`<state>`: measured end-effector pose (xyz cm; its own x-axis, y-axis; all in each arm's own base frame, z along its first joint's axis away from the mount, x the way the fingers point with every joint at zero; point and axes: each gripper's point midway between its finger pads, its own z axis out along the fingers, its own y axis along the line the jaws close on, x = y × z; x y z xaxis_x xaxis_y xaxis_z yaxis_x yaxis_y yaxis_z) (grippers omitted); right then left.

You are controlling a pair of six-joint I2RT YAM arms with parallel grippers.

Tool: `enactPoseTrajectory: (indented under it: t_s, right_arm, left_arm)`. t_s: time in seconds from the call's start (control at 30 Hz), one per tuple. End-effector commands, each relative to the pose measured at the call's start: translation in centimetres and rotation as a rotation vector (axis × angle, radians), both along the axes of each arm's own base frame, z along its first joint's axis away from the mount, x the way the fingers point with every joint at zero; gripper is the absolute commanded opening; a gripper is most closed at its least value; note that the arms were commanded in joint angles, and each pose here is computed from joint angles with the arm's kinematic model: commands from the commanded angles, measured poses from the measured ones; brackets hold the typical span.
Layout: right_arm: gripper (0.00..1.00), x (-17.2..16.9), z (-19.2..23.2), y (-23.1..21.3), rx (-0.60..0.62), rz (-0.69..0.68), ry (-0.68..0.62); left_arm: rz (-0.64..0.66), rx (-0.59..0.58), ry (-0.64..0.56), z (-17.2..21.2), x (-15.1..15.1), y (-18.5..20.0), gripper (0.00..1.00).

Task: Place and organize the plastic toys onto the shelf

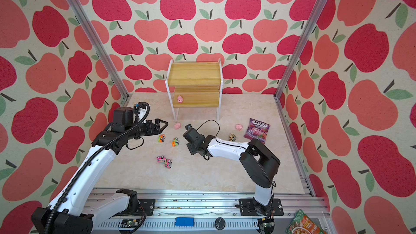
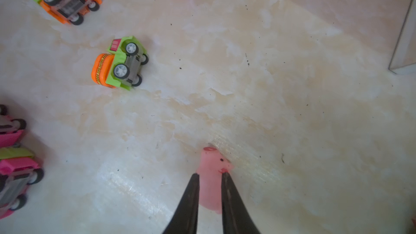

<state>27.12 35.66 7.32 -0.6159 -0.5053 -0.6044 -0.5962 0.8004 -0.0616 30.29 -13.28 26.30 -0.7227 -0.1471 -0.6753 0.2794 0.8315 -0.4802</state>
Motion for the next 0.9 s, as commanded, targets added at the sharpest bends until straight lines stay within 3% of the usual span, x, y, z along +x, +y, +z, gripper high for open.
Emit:
enactPoseTrajectory:
  t_s: [0.0, 0.27, 0.47, 0.7, 0.87]
  right_arm:
    - [0.26, 0.1, -0.3, -2.1, -0.046, -0.048, -0.021]
    - [0.42, -0.1, -0.9, -2.6, 0.19, -0.088, 0.104]
    - [0.5, 0.2, -1.4, -2.1, 0.301, -0.082, 0.17]
    - [0.52, 0.4, -2.7, -1.3, 0.376, -0.085, 0.211]
    - [0.47, 0.5, -3.5, -0.7, 0.38, -0.086, 0.229]
  left_arm:
    - [0.005, -0.01, -0.001, -0.1, 0.1, 0.1, 0.94]
    - [0.003, -0.012, 0.0, -0.1, 0.1, 0.0, 0.95]
    - [0.003, -0.012, 0.001, -0.1, 0.1, 0.0, 0.94]
    - [0.002, -0.01, 0.003, -0.1, 0.1, 0.0, 0.94]
    - [0.002, -0.009, 0.003, -0.1, 0.2, 0.0, 0.94]
